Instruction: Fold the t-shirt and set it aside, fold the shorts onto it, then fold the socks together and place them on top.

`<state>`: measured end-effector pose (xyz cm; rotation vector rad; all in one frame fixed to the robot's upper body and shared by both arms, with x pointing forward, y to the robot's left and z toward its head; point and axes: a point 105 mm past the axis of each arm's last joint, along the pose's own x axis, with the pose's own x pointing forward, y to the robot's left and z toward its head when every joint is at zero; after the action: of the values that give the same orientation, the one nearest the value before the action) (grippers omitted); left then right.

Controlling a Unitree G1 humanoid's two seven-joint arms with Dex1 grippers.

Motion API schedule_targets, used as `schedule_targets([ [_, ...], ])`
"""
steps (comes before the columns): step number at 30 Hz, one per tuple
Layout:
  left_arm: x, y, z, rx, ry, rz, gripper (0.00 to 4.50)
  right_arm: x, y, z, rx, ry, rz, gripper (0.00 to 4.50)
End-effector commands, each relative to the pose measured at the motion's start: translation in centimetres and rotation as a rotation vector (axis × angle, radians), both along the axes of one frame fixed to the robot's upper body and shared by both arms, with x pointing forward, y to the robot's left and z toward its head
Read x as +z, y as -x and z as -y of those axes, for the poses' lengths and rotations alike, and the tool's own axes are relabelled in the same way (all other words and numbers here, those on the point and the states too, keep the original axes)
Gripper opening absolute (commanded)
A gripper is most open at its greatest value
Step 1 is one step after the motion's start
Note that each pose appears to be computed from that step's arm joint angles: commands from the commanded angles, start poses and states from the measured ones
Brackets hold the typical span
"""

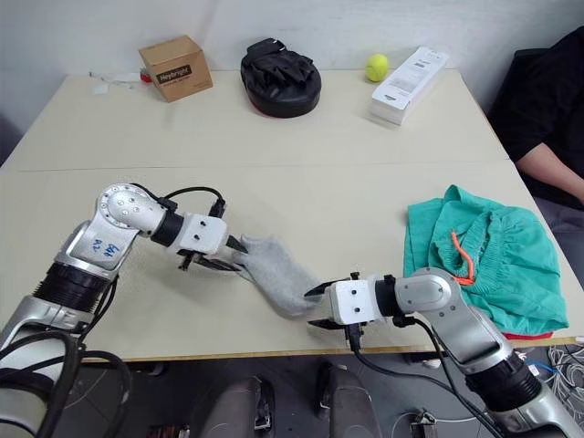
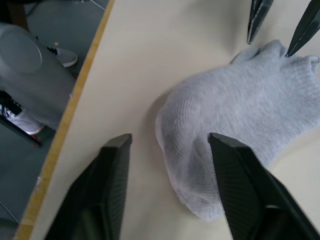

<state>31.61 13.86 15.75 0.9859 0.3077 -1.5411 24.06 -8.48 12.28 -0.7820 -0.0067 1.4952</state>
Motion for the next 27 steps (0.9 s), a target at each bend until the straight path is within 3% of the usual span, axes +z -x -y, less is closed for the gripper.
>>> schedule_targets([
  [1, 2.5, 1.7, 0.2, 0.001, 0.092, -0.091, 3.26, 2.6, 0.0, 0.5, -0.021, -0.065, 0.008, 3.48],
  [2, 3.1, 1.6, 0.6, 0.020, 0.136, -0.108, 3.57, 3.0, -0.1, 0.6, -0.037, -0.086, -0.006, 3.48],
  [3, 3.8, 1.3, 1.2, 0.047, 0.184, -0.129, 3.57, 3.5, -0.3, 0.5, -0.052, -0.108, -0.022, 3.48],
  [5, 4.6, 0.8, 2.1, 0.084, 0.248, -0.150, 3.59, 4.2, -0.6, 0.2, -0.068, -0.142, -0.049, 3.04],
  [8, 4.1, -1.1, 3.4, 0.129, 0.271, -0.109, 2.97, 4.6, -1.3, -1.0, -0.089, -0.183, -0.078, 2.10],
  [14, -0.5, -2.6, 4.3, 0.116, 0.136, -0.077, 1.17, 2.2, -3.0, -3.5, -0.134, -0.124, -0.087, 0.07],
  [18, -3.0, -2.1, 3.5, 0.122, 0.044, -0.110, 0.02, -0.3, -3.3, -4.5, -0.138, -0.052, -0.093, 0.00],
  [27, -5.3, -1.4, -0.7, 0.263, -0.057, -0.067, 0.02, -3.0, -4.3, -3.3, -0.096, 0.093, -0.045, 0.00],
])
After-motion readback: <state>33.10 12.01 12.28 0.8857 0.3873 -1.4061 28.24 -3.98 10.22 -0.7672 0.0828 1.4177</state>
